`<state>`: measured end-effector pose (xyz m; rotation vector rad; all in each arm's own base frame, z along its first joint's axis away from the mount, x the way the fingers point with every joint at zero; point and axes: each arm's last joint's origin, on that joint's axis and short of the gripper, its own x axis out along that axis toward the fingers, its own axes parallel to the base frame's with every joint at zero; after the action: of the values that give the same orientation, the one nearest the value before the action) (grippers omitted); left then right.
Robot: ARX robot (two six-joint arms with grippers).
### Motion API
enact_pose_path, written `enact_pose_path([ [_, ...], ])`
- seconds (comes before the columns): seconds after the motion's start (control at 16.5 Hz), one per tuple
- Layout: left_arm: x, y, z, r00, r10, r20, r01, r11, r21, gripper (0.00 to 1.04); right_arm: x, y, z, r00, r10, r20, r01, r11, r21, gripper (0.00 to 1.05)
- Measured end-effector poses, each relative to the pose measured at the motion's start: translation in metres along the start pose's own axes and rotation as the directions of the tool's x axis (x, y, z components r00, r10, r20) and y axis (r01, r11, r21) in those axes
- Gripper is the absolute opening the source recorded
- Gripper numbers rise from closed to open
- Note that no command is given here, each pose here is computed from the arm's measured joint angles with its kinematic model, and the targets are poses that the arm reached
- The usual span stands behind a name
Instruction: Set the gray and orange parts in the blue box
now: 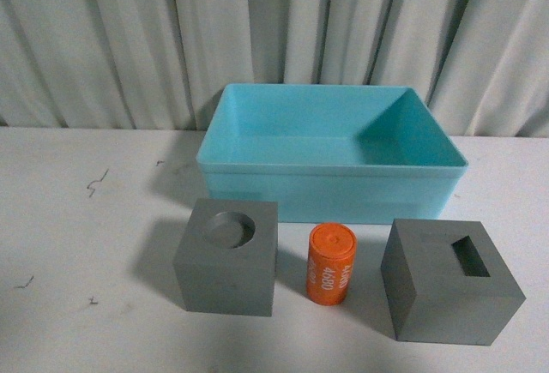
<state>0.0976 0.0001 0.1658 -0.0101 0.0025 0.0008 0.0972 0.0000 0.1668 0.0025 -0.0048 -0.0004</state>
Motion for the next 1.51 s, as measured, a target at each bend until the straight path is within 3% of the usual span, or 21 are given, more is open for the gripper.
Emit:
enact_pose_path([
  [1.51,0.0,0.0,0.0,1.0,0.0,0.0,0.0,1.0,0.0,0.98,0.0,0.0,0.0,1.0,0.0,0.0,0.0,1.0,0.0,0.98],
])
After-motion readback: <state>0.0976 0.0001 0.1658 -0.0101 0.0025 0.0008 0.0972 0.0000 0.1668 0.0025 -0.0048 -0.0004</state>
